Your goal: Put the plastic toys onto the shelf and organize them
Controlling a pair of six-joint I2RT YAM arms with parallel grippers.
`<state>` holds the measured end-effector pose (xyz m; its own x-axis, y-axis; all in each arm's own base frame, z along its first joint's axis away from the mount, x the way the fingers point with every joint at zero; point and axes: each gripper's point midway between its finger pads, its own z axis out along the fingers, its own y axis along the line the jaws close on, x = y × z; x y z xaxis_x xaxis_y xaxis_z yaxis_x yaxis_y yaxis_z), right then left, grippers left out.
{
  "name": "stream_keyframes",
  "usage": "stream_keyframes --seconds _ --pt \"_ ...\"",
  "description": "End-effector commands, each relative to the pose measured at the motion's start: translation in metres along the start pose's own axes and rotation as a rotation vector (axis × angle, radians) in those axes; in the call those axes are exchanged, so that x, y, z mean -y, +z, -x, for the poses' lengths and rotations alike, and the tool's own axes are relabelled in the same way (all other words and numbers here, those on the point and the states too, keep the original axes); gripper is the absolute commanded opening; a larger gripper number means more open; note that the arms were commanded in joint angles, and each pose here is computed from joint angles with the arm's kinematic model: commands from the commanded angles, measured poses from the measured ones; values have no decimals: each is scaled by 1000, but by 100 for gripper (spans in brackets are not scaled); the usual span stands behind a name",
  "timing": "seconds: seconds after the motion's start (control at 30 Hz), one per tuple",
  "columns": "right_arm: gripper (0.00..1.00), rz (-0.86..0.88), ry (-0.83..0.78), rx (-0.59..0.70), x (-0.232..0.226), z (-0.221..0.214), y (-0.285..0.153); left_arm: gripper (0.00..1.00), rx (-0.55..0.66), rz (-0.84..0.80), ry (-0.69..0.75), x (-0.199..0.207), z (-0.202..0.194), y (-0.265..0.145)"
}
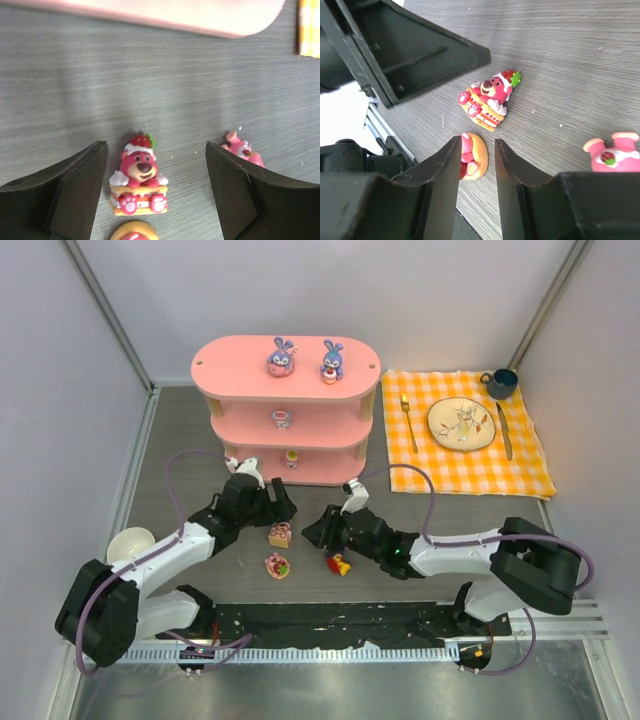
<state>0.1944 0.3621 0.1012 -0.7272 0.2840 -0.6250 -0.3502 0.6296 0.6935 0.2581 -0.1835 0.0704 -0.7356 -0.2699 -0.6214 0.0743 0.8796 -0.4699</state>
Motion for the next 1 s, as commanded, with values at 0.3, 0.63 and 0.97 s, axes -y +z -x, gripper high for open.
stream_keyframes --seconds 0.3,0.63,0.97 --pt "40 -87 -6 204 20 57 -84 77 -302 111 260 17 20 -12" --pt "42 -121 -3 257 37 65 -117 77 -511 202 341 12 -7 -5" --pt "42 -119 26 264 47 59 -123 77 -496 271 349 8 -15 -12"
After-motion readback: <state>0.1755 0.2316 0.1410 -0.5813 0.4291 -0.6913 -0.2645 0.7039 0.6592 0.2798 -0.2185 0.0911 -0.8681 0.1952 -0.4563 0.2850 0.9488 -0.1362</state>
